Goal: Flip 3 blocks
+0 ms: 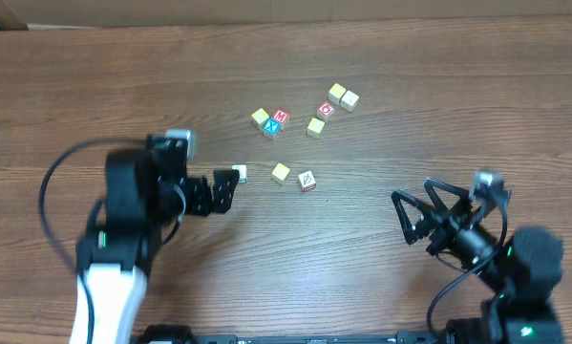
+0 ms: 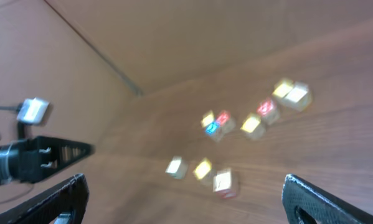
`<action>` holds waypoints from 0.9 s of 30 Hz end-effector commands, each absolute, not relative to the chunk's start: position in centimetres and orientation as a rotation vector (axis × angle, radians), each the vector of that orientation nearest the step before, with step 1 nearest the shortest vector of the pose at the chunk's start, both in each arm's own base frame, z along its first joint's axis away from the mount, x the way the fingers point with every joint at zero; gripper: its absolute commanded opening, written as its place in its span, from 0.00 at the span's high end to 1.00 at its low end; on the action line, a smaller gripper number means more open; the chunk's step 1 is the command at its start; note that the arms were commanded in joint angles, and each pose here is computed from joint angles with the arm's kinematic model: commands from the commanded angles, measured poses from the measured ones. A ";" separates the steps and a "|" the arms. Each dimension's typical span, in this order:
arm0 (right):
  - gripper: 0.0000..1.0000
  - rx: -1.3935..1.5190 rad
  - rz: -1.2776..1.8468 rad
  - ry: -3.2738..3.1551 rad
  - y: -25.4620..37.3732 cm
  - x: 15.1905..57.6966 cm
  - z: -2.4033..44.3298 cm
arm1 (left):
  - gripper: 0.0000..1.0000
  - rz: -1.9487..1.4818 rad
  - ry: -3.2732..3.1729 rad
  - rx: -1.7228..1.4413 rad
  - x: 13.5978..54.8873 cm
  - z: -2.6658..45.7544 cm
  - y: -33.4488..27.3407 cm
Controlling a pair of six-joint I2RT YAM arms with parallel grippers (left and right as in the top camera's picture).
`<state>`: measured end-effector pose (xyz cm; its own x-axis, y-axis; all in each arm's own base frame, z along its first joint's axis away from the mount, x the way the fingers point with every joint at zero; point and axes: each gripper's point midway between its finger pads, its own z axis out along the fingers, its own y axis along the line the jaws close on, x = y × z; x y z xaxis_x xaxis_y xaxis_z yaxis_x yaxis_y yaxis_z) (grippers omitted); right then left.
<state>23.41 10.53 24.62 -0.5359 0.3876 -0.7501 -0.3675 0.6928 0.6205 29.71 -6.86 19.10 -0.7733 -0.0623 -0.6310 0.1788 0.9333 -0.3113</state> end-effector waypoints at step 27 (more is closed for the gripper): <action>0.00 0.191 0.964 2.911 11.5 21.9 15.3 | 0.00 -0.634 2.795 0.067 32.4 14.5 -10.0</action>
